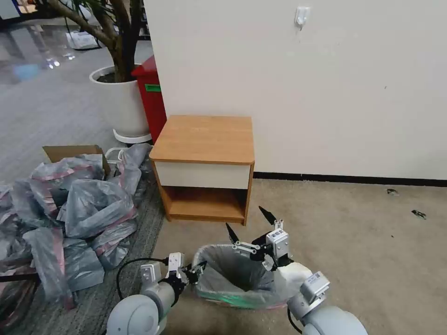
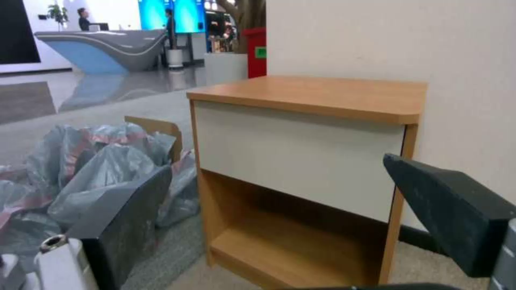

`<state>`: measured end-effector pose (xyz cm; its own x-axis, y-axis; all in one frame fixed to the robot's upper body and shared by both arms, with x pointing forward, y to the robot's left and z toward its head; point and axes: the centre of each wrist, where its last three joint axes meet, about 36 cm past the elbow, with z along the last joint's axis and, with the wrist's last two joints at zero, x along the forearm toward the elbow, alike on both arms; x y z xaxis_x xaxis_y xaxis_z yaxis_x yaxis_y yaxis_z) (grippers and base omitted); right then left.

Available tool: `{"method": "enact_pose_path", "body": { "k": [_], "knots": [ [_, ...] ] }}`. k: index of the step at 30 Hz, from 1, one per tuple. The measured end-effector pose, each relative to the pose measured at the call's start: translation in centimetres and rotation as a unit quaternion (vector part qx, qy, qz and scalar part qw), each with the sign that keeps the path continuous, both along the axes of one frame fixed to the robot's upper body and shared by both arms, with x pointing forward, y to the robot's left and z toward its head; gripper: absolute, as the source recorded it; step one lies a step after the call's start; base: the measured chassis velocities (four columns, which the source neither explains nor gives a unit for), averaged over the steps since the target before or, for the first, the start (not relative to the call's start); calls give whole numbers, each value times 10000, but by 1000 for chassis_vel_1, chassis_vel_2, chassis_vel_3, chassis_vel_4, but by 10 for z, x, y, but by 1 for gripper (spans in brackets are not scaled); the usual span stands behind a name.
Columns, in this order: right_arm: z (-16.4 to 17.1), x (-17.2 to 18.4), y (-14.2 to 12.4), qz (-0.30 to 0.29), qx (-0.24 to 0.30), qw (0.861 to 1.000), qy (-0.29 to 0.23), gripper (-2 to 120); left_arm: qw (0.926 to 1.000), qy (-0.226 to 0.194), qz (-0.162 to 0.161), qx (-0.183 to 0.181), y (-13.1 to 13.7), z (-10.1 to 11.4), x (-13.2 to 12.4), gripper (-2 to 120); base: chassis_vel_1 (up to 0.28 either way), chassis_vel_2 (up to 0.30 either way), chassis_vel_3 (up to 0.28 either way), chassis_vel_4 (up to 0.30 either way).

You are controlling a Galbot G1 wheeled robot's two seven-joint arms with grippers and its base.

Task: Pick up the garbage bag from the table and place it over the trash can.

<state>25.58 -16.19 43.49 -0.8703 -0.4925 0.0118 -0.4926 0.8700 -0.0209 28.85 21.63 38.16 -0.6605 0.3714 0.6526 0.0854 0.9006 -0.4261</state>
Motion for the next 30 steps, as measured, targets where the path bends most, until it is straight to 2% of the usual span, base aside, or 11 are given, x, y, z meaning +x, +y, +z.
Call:
{"method": "enact_pose_path", "body": {
  "k": [1, 4, 5, 13, 19, 22, 23, 24, 26, 27, 30],
  "knots": [
    [0, 0, 0, 0, 0, 10000, 0, 100, 10000, 0, 0, 0, 0, 0, 0, 48, 0, 0, 0, 0],
    [-1, 1, 0, -16, -2, 10000, 7, 100, 9998, -153, -82, 24, 0, 6, 0, 64, 0, 0, 0, 0],
    [-1, 1, 0, -16, -2, 10000, 7, 100, 9998, -153, -82, 24, 0, 6, 0, 64, 0, 0, 0, 0],
    [-3, 2, 1, -300, 54, 9995, 27, 100, 9973, -662, -299, 127, 3, 9, 1, 96, 0, 0, 0, 0],
    [-13, 2, 2, -984, 112, 9950, 80, 100, 9908, -1306, -341, 115, 4, 11, -3, 100, 0, 0, 0, 0],
    [-21, -3, 0, -1470, 97, 9887, 269, 100, 9742, -2244, -166, 158, 8, 6, -7, 100, 0, 0, 0, 0],
    [-27, -7, -3, -1661, 66, 9855, 342, 100, 9575, -2883, -5, 119, 14, -3, -9, 100, 0, 0, 0, 0],
    [-27, -7, -3, -1661, 66, 9855, 342, 100, 9575, -2883, -5, 119, 14, -3, -9, 100, 0, 0, 0, 0],
    [-37, -11, -11, -1842, 3, 9822, 358, 100, 9396, -3413, 45, 266, 24, -10, -11, 100, 0, 0, 0, 0],
    [-37, -11, -11, -1842, 3, 9822, 358, 100, 9396, -3413, 45, 266, 24, -10, -11, 100, 0, 0, 0, 0],
    [-48, -19, -19, -2022, -91, 9786, 363, 100, 9256, -3729, 208, 607, 34, -12, -16, 100, 0, 0, 0, 0]
  ]
}}
